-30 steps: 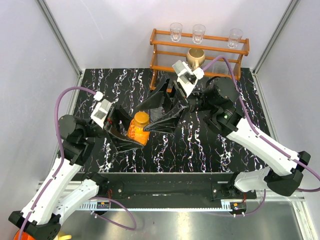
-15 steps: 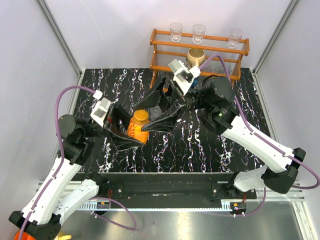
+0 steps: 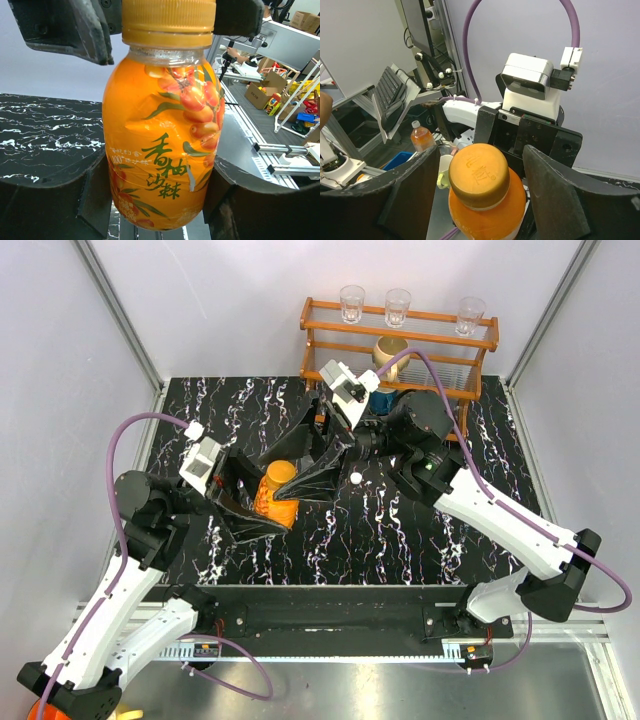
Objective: Screw on the bottle caps
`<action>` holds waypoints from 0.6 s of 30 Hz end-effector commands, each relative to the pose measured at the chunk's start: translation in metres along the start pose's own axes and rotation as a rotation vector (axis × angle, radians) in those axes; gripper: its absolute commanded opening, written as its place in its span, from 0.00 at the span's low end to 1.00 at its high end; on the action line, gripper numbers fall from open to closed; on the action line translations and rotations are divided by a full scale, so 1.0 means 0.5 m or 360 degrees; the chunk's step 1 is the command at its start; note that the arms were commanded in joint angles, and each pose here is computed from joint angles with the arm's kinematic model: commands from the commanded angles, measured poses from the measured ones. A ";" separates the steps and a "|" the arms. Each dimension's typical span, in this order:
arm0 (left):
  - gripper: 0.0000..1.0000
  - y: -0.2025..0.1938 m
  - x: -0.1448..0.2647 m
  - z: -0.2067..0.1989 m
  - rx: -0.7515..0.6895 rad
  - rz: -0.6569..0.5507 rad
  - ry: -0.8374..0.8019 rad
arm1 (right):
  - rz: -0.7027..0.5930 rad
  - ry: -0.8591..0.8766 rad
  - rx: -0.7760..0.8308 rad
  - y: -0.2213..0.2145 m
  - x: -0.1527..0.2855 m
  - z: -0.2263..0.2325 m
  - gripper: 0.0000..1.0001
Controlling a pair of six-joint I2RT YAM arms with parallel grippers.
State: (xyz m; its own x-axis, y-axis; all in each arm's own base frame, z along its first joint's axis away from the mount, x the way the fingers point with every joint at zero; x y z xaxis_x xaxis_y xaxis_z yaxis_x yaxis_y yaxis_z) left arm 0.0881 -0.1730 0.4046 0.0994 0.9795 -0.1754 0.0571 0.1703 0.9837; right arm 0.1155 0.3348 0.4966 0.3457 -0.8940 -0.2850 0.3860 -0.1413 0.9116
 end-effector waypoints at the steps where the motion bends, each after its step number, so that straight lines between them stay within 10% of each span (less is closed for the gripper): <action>1: 0.43 0.015 0.000 -0.004 -0.0090 -0.0035 0.0006 | -0.0030 0.0042 0.0055 0.018 0.004 0.024 0.75; 18: 0.43 0.007 0.003 -0.006 -0.0053 -0.0034 0.0034 | -0.0071 0.0023 0.0092 0.034 0.002 0.029 0.54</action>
State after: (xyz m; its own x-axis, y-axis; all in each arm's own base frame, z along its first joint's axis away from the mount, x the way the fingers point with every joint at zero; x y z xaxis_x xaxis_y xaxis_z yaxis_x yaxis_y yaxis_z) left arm 0.0867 -0.1722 0.4020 0.0941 0.9809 -0.1700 0.0733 0.1635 0.9838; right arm 0.1161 0.3352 0.4967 0.3394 -0.8957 -0.2874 0.3875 -0.1453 0.9104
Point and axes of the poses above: each gripper's point midway between its finger pads, its own x axis back along the fingers, its own z axis along the line the jaws close on, y = z × x, the point moved 6 cm from there along x, back along the fingers, and after that the axes turned 10 degrees about -x, right-handed, at the moved point
